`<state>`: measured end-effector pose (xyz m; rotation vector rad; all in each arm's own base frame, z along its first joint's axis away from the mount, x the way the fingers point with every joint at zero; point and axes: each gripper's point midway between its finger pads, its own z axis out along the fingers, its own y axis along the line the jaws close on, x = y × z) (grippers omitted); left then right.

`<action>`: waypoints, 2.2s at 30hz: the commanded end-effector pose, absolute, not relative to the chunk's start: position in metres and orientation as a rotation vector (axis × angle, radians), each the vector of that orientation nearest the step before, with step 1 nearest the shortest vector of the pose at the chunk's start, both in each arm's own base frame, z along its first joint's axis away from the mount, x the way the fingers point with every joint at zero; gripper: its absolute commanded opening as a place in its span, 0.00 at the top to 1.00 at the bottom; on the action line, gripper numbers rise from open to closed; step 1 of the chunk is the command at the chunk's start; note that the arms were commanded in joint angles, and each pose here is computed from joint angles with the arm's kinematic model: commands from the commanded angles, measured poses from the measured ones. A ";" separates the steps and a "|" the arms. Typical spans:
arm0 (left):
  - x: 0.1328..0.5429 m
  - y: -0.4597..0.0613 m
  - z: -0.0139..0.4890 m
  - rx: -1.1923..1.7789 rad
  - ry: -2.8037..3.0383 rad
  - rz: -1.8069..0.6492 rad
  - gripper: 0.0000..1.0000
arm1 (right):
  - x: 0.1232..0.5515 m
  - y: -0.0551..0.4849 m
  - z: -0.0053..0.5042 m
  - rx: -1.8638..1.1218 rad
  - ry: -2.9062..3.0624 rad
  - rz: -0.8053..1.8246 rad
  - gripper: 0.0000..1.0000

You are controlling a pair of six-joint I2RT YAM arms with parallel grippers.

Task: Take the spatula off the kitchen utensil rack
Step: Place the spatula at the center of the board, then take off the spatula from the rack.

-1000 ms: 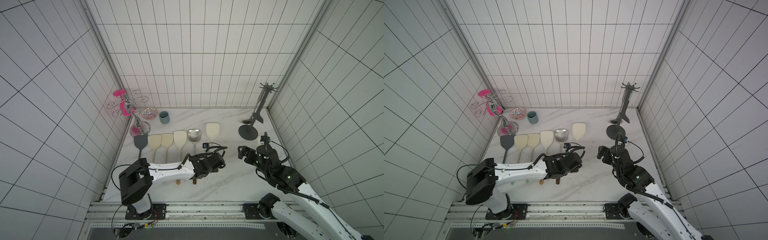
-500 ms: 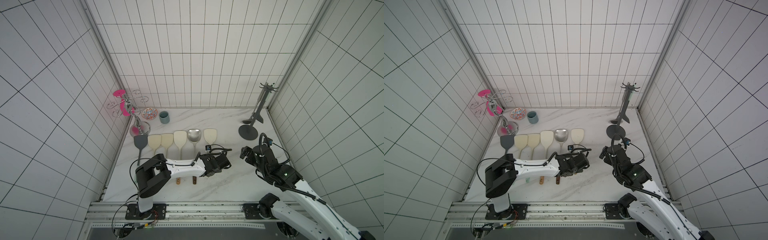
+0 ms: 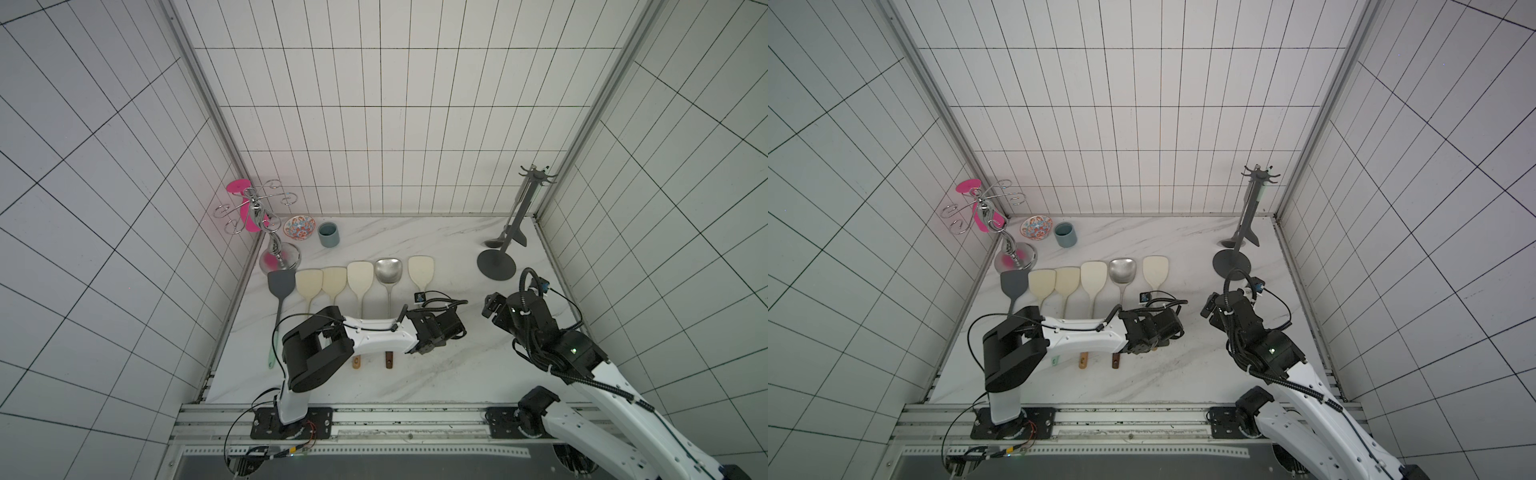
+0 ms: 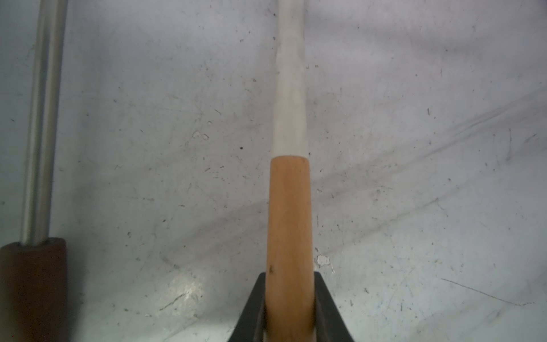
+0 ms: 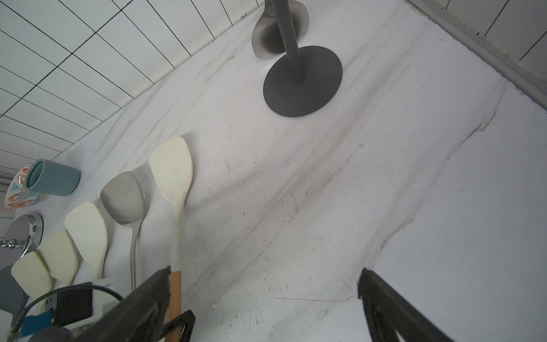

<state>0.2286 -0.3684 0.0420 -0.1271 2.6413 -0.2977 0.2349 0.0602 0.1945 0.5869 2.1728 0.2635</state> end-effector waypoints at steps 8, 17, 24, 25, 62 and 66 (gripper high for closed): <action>0.212 -0.361 0.032 -0.160 2.706 -0.310 0.79 | 0.236 0.053 0.204 0.637 2.138 0.252 0.01; 0.198 -0.357 0.032 -0.149 2.727 -0.321 0.78 | 0.236 0.054 0.197 0.647 2.151 0.256 0.01; 0.195 -0.357 0.034 -0.141 2.731 -0.334 0.56 | 0.236 0.054 0.197 0.653 2.151 0.258 0.01; 0.195 -0.358 0.037 -0.139 2.726 -0.342 0.56 | 0.236 0.054 0.196 0.653 2.151 0.256 0.01; 0.312 -0.247 0.318 0.234 2.128 -0.498 0.03 | 0.245 0.094 0.267 -0.023 1.948 0.317 0.01; 0.331 -0.229 0.326 0.246 2.099 -0.474 0.03 | 0.257 0.106 0.280 -0.113 1.923 0.327 0.01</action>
